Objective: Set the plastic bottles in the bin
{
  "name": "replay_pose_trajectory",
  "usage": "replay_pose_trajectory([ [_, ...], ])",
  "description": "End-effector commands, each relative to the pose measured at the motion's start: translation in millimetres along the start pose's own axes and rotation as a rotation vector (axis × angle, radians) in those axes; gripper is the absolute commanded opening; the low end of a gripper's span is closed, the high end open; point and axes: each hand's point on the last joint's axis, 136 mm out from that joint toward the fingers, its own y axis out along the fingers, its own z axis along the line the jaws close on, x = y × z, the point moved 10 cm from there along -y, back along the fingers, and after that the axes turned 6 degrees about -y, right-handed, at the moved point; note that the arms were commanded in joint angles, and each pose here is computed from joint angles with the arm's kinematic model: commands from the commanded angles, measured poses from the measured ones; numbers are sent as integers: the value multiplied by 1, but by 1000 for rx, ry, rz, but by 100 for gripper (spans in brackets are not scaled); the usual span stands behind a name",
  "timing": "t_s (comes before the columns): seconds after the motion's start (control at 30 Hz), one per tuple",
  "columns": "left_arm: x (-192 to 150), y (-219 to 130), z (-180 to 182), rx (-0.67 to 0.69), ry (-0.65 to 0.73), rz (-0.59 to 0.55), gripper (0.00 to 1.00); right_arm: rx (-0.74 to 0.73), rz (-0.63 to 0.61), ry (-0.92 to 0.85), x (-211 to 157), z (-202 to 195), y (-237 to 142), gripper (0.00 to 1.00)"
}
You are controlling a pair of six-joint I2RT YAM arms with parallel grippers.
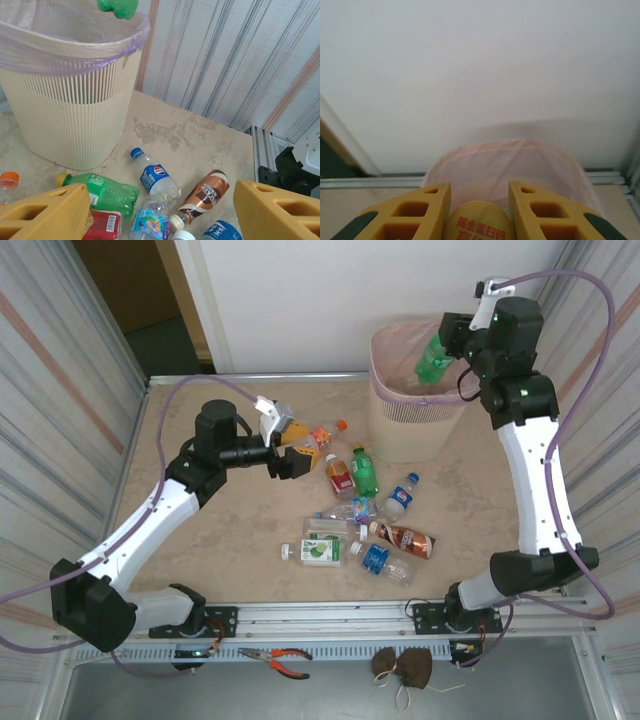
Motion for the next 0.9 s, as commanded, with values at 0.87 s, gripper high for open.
replay_pose_trajectory([
  [0.87,-6,-4,-3,32,-4,7,76,-122,753,-126,-131,-35,139,25],
])
